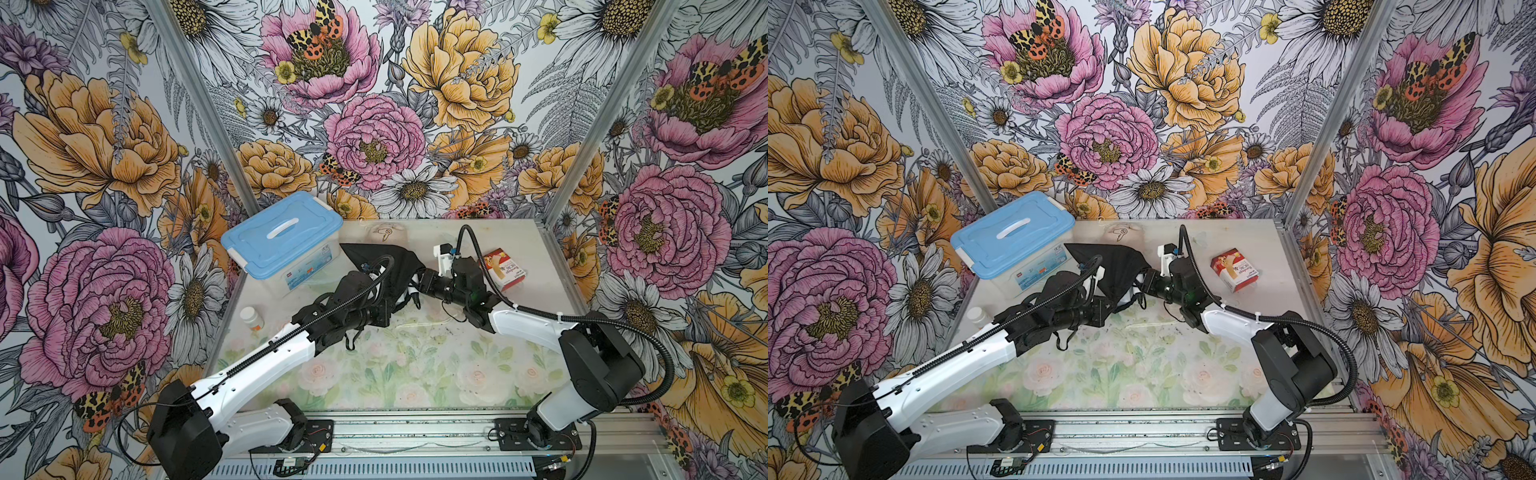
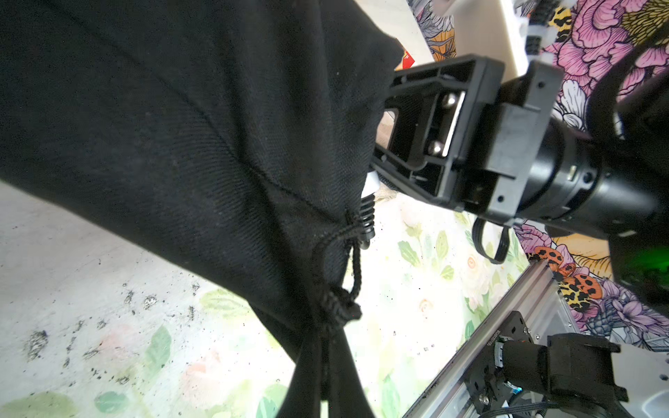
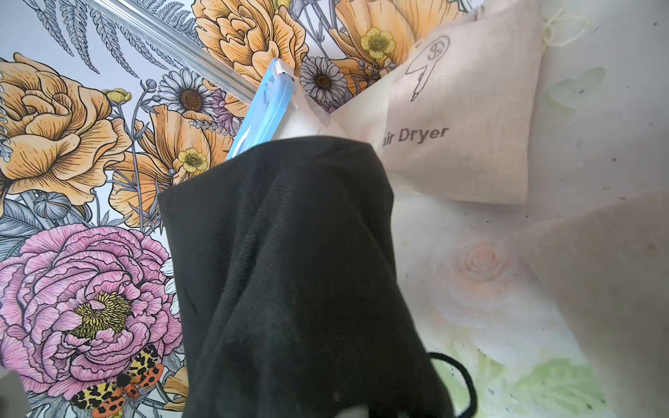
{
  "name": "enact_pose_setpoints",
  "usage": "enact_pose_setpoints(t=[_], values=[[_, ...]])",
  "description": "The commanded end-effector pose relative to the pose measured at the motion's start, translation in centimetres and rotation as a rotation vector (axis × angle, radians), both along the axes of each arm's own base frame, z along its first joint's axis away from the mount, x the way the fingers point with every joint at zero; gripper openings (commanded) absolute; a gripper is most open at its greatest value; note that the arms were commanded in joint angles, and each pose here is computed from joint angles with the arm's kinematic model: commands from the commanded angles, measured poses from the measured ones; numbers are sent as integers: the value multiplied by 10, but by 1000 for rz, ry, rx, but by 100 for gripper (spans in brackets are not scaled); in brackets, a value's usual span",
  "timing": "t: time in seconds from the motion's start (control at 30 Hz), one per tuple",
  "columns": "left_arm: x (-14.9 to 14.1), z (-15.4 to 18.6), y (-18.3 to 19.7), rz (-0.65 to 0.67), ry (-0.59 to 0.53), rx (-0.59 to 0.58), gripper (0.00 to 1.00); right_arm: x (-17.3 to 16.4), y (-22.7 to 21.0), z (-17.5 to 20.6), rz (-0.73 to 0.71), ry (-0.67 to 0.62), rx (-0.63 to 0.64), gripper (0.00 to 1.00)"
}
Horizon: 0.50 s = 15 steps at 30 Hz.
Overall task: Pack away hair dryers
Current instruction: Place the hair dryer in the drawstring bag.
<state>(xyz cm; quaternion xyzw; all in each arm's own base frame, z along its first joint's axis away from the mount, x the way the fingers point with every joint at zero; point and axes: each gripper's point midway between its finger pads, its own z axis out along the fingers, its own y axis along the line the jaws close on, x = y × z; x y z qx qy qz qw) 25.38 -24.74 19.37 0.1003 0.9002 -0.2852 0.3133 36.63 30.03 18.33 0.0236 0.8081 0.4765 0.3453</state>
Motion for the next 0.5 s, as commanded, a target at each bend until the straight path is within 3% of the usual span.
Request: enact_pose_setpoints(t=[0.0,0.27,0.47], values=[[6,18,-10,-18,-25,-20,0,14,-2,34,-55,-140,-31,6],[36,64,-21,-26,-102,-69,0,-10,6,24,-11,-157,-180,5],[54,81,-41,-57,-126,-88,0,-18,13,21,27,-149,-209,5]])
